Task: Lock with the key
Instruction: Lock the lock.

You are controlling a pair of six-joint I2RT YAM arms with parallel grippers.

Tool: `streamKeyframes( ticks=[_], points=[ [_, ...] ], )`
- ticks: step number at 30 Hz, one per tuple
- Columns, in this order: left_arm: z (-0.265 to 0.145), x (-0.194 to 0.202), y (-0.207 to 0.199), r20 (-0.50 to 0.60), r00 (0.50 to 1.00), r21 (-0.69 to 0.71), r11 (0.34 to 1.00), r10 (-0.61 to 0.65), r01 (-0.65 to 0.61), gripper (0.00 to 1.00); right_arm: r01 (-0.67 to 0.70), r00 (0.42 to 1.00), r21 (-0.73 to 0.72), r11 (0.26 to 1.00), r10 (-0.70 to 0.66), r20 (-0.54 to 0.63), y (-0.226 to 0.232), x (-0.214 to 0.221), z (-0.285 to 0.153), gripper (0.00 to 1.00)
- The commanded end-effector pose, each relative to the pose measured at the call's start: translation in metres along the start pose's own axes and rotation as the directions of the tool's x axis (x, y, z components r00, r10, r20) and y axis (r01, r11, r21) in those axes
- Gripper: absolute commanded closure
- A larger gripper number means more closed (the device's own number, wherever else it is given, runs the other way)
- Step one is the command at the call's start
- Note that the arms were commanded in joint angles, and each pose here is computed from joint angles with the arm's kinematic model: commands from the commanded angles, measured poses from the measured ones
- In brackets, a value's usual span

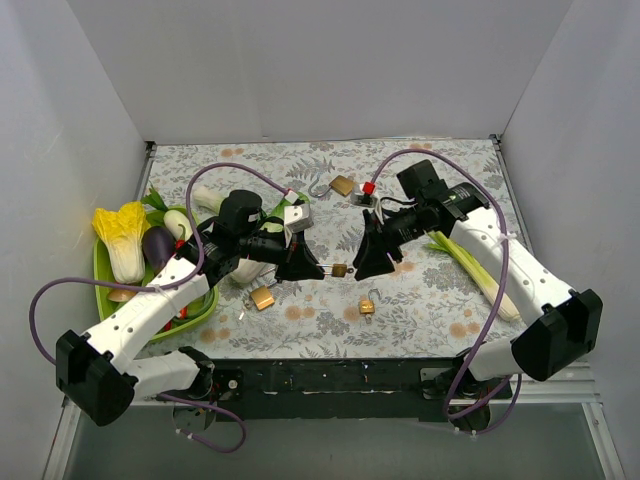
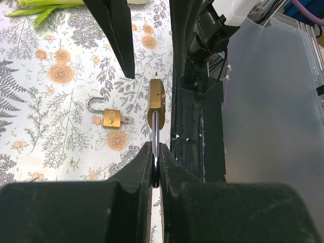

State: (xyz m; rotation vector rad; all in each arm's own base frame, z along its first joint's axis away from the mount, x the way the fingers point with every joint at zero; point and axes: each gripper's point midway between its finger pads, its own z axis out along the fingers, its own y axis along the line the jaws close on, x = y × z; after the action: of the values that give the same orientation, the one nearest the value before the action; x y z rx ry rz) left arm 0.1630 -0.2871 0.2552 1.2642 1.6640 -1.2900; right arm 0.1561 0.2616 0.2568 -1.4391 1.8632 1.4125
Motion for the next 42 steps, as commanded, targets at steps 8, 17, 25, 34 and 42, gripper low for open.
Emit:
streamKeyframes(
  ticks=[8,17,25,34,42],
  points=[
    [0.0,-0.013,-0.002,0.023,0.998,0.016,0.998,0.061,-0.061,1.0,0.066,0.998,-0.014,0.998,-0.066,-0.003,0.004,-0.016,0.011,0.59],
    [0.001,-0.01,-0.002,0.014,0.997,0.027,0.997,0.072,-0.073,1.0,0.06,0.998,0.004,0.998,-0.06,-0.027,0.0,-0.011,0.012,0.77],
    [0.003,-0.003,-0.003,-0.003,0.997,0.032,0.997,0.073,-0.073,1.0,0.056,0.998,0.011,0.998,-0.056,-0.032,-0.002,-0.009,0.013,0.73],
    [0.005,-0.001,-0.002,-0.014,0.998,0.033,0.998,0.055,-0.054,1.0,0.074,0.996,0.025,0.997,-0.073,-0.048,-0.002,-0.009,0.014,0.76],
    [0.004,0.004,0.003,-0.034,0.999,0.0,1.0,0.021,-0.021,1.0,0.087,0.994,0.046,0.995,-0.084,-0.071,-0.003,-0.006,0.013,0.99]
  ],
)
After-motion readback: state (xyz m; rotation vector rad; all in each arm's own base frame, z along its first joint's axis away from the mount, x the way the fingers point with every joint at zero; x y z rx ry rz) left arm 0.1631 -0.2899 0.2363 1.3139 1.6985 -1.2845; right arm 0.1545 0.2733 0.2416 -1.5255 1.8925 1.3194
